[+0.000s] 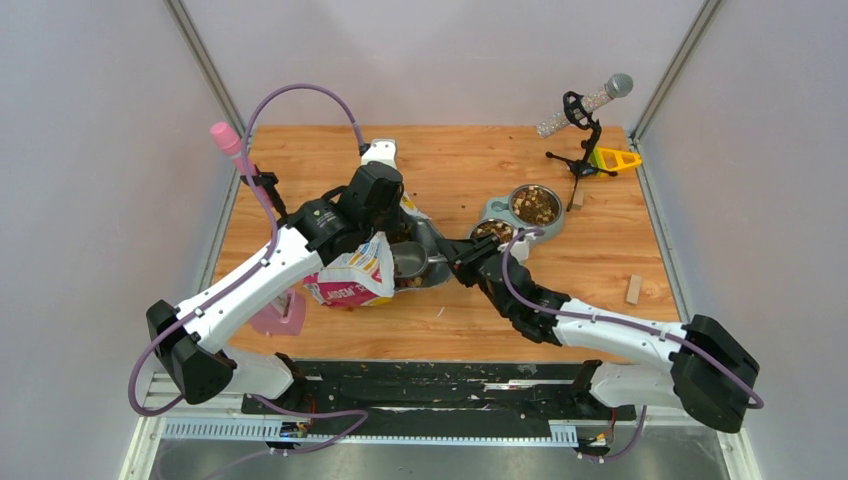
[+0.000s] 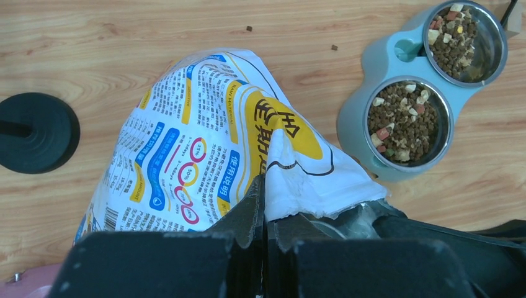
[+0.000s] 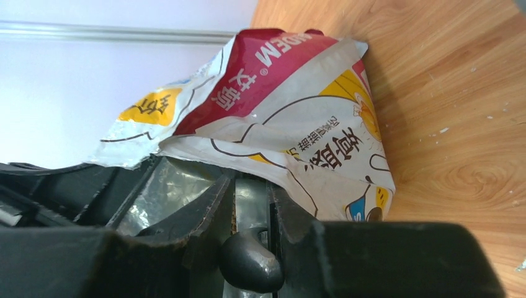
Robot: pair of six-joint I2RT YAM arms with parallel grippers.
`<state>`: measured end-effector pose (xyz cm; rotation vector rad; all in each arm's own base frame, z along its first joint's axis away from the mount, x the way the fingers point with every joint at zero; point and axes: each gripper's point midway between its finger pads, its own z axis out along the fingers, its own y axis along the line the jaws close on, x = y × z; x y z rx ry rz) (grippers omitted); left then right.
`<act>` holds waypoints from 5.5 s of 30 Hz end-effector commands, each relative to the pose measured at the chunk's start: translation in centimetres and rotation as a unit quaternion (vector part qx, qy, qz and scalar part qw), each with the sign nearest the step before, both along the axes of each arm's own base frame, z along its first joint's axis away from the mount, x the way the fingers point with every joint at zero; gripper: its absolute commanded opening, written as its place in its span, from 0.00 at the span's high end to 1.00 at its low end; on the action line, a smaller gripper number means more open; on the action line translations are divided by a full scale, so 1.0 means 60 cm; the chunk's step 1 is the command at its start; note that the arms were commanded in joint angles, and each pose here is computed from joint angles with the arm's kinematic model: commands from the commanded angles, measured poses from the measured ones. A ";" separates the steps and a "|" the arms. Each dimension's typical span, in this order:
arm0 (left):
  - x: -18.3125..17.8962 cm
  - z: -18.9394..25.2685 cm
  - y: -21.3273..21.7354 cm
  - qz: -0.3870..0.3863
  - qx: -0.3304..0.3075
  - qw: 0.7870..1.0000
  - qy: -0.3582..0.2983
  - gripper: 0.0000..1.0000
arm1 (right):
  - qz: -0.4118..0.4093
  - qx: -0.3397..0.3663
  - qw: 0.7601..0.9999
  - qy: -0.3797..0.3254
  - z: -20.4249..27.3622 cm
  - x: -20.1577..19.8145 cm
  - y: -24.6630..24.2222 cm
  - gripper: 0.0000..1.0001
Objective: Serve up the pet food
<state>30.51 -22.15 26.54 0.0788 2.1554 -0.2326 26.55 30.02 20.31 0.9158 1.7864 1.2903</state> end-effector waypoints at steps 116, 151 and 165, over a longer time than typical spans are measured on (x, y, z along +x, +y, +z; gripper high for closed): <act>0.007 0.107 0.026 0.021 -0.058 0.992 -0.113 1.00 | -0.485 -0.273 0.831 -0.015 0.050 0.184 -0.556 1.00; 0.001 0.116 0.037 0.023 -0.057 0.990 -0.123 1.00 | -0.376 -0.469 0.799 -0.012 0.097 0.268 -0.519 1.00; 0.001 0.115 0.034 0.019 -0.057 0.991 -0.121 1.00 | -0.258 -0.550 0.790 -0.087 0.108 0.304 -0.435 1.00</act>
